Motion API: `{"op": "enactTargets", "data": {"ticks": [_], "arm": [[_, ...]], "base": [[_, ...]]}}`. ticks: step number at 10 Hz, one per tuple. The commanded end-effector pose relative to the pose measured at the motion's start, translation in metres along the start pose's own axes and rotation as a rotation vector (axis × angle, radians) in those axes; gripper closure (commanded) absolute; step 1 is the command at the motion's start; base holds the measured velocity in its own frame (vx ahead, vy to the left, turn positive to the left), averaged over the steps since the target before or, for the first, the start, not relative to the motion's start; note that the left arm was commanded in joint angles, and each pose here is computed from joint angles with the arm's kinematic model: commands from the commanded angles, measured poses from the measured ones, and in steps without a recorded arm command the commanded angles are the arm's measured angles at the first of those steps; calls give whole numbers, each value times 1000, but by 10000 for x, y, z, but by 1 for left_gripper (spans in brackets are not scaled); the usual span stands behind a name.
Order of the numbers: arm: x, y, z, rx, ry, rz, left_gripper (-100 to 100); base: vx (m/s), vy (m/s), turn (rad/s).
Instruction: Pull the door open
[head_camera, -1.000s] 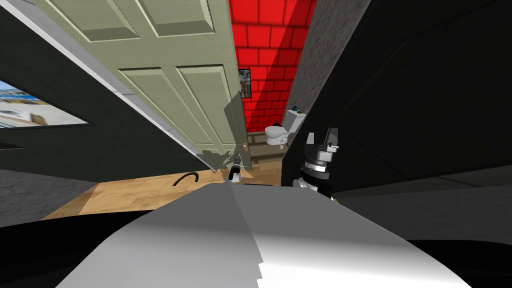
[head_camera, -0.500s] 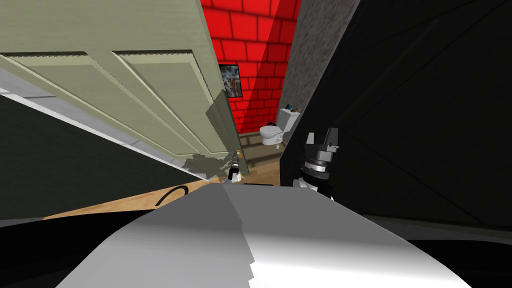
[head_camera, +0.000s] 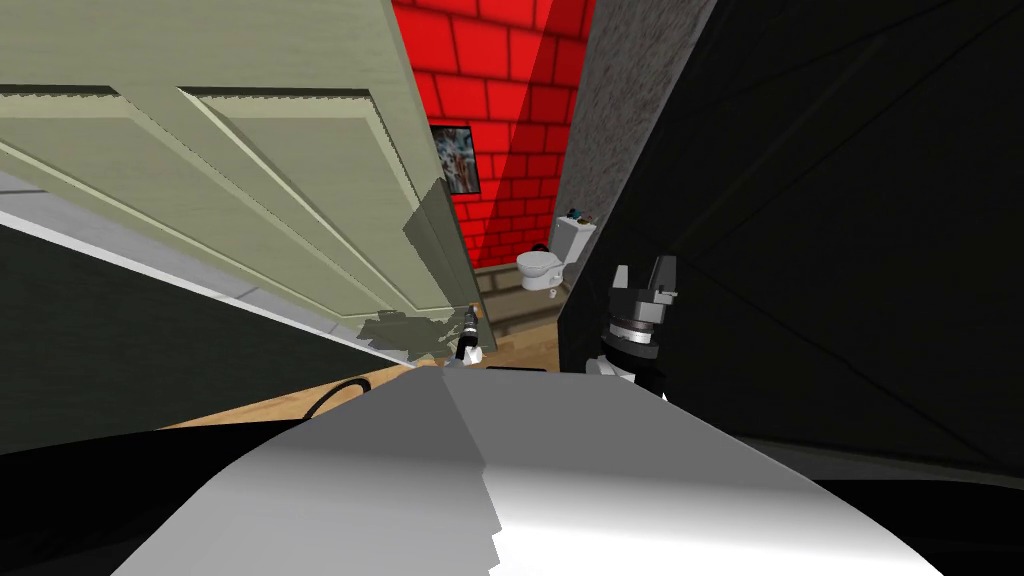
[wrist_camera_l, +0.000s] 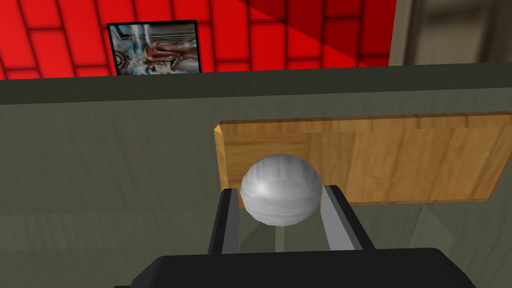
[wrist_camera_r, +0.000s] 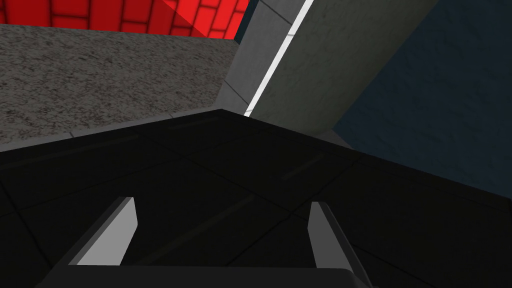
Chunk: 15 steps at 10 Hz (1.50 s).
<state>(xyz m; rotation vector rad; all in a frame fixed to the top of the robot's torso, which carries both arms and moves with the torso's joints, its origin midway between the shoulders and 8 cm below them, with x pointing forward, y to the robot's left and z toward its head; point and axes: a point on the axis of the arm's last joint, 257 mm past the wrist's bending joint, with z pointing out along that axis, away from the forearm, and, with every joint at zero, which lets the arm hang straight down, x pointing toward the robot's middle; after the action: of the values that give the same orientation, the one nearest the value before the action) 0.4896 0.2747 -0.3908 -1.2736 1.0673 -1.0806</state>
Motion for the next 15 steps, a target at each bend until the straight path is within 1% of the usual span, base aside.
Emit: {"op": "enactTargets", "data": {"ticks": [1,3,4,6,9,10,11,12,14,15], "arm": [[7,-3,-1,1,1,0,100],[7,-3,-1,1,1,0,100],[-78,23,-16,-4,2,1,100],[-130,26,-19,-3,4,0,100],[-341,36,-33,-2,10,0,100],[-383,37,-37,-2,11,0,100],[-468,39,-44,-2,14,-1,100],[-468,39,-44,-2,14,-1,100],[-646,40,-61,-3,21,-1,100],[-690,39,-66,-3,23,-1,100]], "base": [[-10,-2,1],[0,0,0],[-99,38,-96],[-163,18,-90],[-199,16,-166],[-177,-7,-134],[-156,-6,-173],[-98,-2,-55],[-95,-17,-159],[-94,-16,-124]]}}
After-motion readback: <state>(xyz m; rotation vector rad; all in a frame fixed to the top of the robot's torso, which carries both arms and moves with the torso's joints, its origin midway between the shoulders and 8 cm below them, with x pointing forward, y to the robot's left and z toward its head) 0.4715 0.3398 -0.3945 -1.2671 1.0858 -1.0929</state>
